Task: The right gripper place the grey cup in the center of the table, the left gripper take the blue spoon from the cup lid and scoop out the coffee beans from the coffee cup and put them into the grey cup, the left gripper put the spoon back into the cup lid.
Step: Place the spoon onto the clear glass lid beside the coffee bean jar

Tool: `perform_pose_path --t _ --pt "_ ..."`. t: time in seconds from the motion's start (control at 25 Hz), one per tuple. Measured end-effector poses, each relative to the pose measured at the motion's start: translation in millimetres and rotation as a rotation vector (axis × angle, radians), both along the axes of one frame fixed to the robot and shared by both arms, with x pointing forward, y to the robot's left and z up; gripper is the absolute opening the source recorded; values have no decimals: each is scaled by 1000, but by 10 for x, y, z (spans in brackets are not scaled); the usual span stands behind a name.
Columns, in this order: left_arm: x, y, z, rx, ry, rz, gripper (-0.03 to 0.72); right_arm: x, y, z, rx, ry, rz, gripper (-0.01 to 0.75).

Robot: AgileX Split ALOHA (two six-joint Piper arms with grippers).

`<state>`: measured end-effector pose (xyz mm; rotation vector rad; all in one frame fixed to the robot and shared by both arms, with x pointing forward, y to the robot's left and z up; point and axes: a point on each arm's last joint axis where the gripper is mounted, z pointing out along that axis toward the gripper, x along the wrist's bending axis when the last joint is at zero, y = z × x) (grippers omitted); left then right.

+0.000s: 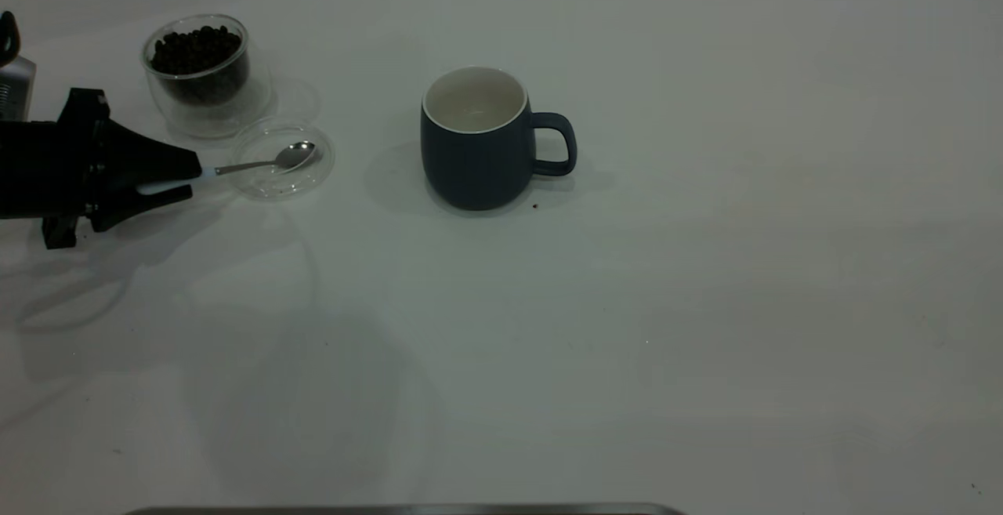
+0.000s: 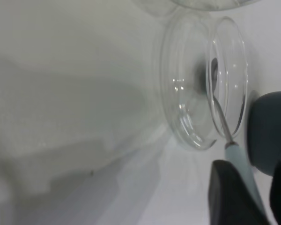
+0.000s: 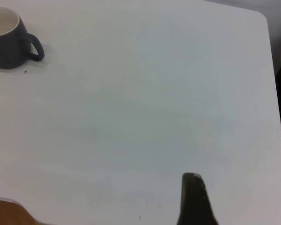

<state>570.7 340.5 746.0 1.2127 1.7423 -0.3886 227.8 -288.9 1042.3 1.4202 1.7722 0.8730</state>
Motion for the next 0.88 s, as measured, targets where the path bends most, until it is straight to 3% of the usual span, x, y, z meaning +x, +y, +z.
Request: perform_pose_path --t 0.32,0.6,0.88 --pt "-1 9 -13 32 -15 -15 536 0 0 0 0 0 0 459" --pt "23 55 -18 124 -27 -42 561 0 0 0 0 0 0 459" --pt "154 188 560 339 -91 -161 563 0 0 0 0 0 0 459"
